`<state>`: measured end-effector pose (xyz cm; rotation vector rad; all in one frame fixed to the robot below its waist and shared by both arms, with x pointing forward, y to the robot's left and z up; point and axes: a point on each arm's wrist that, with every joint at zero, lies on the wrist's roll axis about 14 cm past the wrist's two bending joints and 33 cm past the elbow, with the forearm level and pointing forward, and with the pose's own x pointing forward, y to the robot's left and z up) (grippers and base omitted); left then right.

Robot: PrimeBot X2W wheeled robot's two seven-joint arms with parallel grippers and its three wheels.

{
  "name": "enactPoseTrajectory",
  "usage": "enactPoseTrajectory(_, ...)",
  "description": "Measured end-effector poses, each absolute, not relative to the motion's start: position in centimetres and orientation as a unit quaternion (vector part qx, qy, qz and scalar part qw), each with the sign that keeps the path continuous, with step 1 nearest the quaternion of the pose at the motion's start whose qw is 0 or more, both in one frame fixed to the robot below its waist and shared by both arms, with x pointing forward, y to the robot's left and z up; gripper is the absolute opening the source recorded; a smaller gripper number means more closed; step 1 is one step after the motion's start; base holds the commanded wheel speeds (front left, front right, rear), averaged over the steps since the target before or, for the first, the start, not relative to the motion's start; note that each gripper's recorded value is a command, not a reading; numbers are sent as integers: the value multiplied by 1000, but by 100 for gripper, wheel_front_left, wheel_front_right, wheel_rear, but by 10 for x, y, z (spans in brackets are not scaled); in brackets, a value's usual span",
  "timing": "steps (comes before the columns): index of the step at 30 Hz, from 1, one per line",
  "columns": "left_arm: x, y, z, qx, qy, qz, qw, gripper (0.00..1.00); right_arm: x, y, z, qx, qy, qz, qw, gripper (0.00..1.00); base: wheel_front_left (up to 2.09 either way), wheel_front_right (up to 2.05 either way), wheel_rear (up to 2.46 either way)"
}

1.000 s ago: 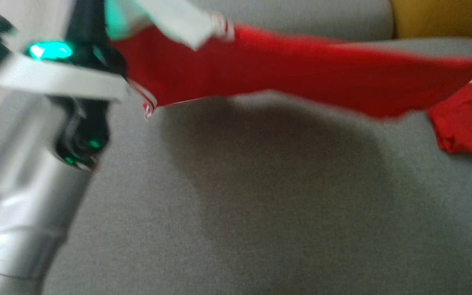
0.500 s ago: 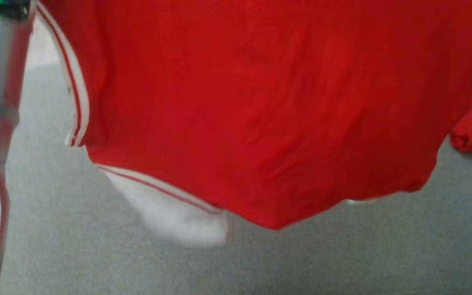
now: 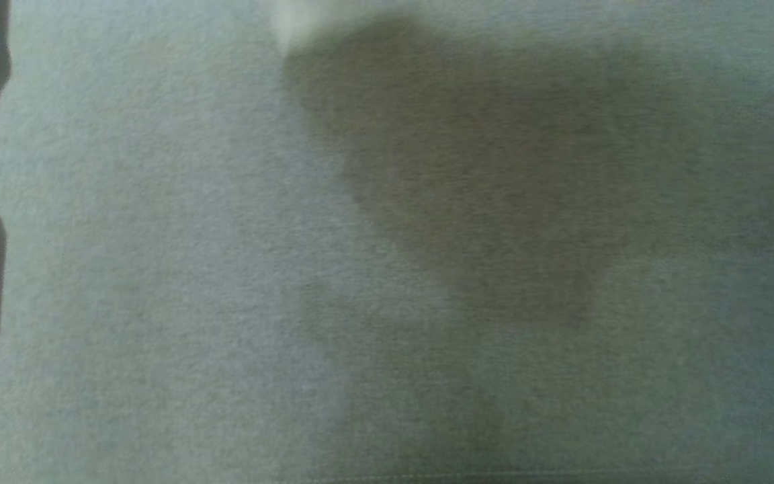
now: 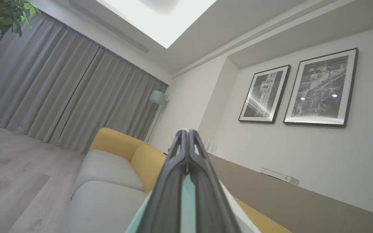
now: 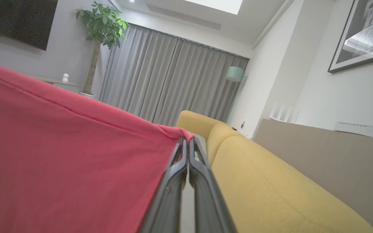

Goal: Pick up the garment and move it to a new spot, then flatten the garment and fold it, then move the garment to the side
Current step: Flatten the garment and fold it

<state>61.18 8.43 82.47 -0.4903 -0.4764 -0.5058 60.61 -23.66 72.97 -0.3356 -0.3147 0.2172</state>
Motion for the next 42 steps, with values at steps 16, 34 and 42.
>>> enactPoseTrajectory(16,560,118,555,-286,30,-198,937,0,601,-232,543,-192,15,152,969,0,0,0,0)
enactPoseTrajectory(34,341,108,446,-359,209,-115,902,0,414,-263,433,-83,157,134,975,0,0,0,0)
enactPoseTrajectory(42,303,99,472,-380,212,-127,891,0,357,-264,426,-58,174,122,975,0,0,0,0)
